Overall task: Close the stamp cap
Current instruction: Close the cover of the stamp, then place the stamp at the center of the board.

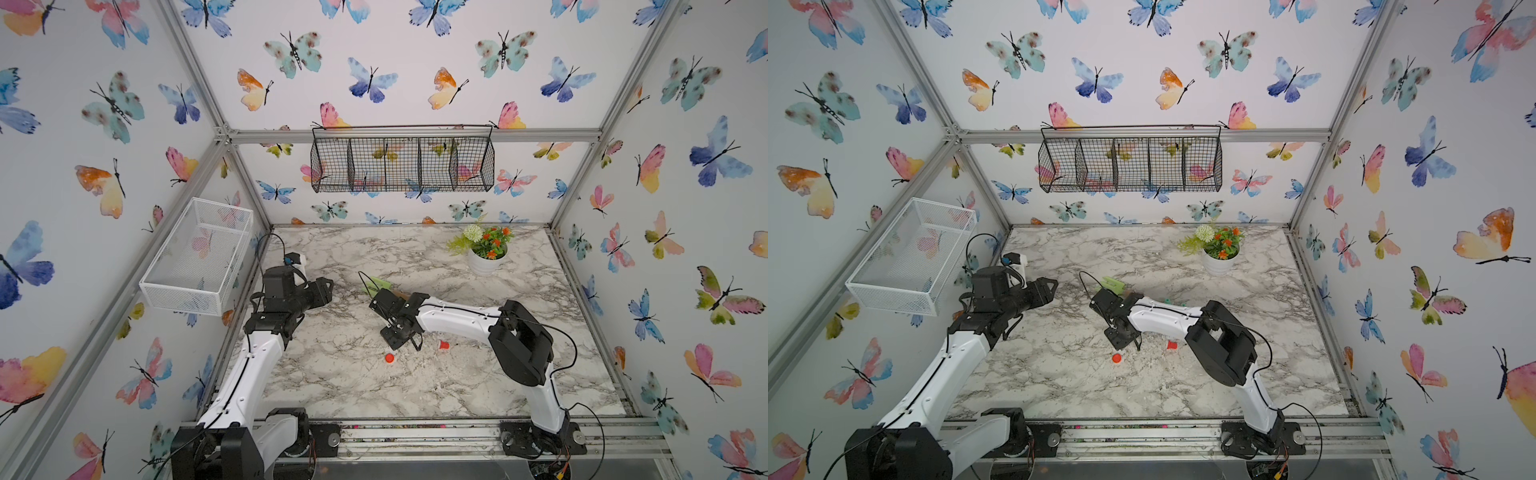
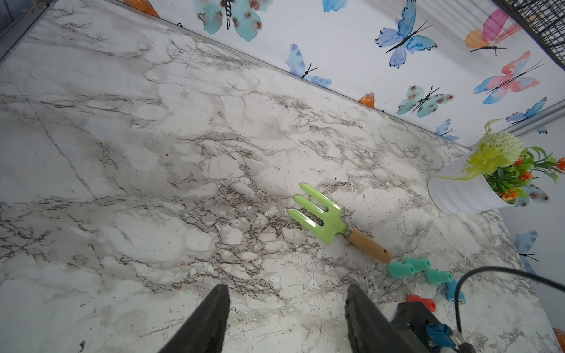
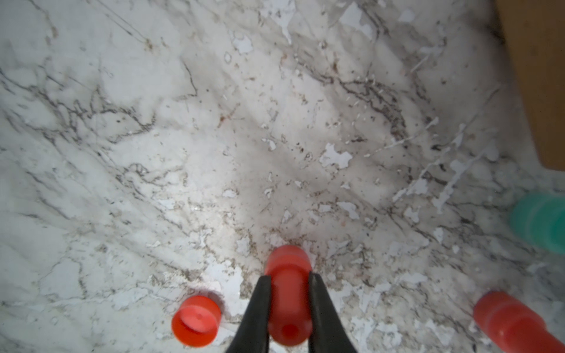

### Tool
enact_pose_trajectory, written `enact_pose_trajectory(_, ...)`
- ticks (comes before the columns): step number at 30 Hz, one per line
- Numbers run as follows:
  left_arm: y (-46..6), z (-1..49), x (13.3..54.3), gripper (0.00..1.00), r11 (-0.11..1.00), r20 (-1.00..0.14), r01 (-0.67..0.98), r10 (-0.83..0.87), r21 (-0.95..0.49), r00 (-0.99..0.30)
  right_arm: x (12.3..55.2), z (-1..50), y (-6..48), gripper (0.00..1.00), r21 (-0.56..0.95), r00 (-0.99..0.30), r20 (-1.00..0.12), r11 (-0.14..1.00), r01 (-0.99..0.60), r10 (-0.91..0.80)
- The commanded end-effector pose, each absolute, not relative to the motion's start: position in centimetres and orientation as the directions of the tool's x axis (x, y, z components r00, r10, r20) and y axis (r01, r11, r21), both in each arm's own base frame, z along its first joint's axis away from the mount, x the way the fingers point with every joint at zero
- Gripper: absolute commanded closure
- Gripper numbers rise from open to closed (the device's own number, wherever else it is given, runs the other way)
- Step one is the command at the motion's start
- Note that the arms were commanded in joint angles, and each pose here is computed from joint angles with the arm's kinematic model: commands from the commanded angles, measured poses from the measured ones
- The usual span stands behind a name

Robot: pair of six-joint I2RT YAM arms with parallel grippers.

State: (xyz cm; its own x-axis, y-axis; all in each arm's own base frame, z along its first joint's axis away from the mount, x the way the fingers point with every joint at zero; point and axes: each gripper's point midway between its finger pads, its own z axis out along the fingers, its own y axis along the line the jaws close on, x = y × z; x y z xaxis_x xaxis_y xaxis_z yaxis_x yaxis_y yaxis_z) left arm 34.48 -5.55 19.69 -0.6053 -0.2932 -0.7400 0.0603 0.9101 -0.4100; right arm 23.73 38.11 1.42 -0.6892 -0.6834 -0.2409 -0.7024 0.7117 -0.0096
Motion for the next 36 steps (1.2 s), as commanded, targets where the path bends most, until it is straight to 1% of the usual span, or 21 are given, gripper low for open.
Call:
enact_pose_trajectory(1,-5.5,20.1,34.6,0.37,0.905,-0.738,0.067,-0.298,-0.420,-0.606,16.5,-8.8,32.8,0.98,0.064,-0.684,0.139,0.696,-0.715,-0.716)
enact_pose_trajectory(5,-5.5,20.0,34.6,0.37,0.905,-0.735,0.065,-0.299,-0.421,-0.609,19.2,-6.3,34.0,0.98,0.010,-0.717,0.052,0.719,-0.695,-0.695)
enact_pose_trajectory(9,-5.5,20.0,34.7,0.37,0.905,-0.733,0.062,-0.300,-0.421,-0.610,22.5,-3.5,34.5,0.94,-0.056,-0.739,-0.041,0.740,-0.671,-0.673)
enact_pose_trajectory(11,-5.5,19.8,34.7,0.37,0.905,-0.731,0.061,-0.299,-0.421,-0.613,24.0,-2.5,34.5,0.91,-0.071,-0.748,-0.075,0.752,-0.655,-0.659)
enact_pose_trajectory(14,-5.5,19.7,34.8,0.37,0.905,-0.729,0.059,-0.300,-0.422,-0.616,25.7,-1.2,34.3,0.89,-0.075,-0.760,-0.110,0.768,-0.636,-0.640)
enact_pose_trajectory(22,-5.4,19.5,34.9,0.37,0.903,-0.722,0.053,-0.303,-0.425,-0.621,28.6,0.4,32.0,0.87,-0.093,-0.790,-0.136,0.802,-0.590,-0.597)
enact_pose_trajectory(30,-5.5,19.2,35.0,0.37,0.902,-0.716,0.054,-0.303,-0.429,-0.629,29.6,1.4,31.5,0.84,-0.075,-0.797,-0.150,0.811,-0.581,-0.585)
enact_pose_trajectory(32,-5.5,19.2,35.0,0.37,0.901,-0.715,0.053,-0.304,-0.430,-0.630,29.6,1.7,31.8,0.82,-0.066,-0.796,-0.155,0.810,-0.583,-0.585)
enact_pose_trajectory(36,-5.5,19.1,35.0,0.37,0.901,-0.712,0.053,-0.304,-0.431,-0.633,29.8,2.3,32.7,0.73,-0.036,-0.794,-0.176,0.810,-0.586,-0.582)
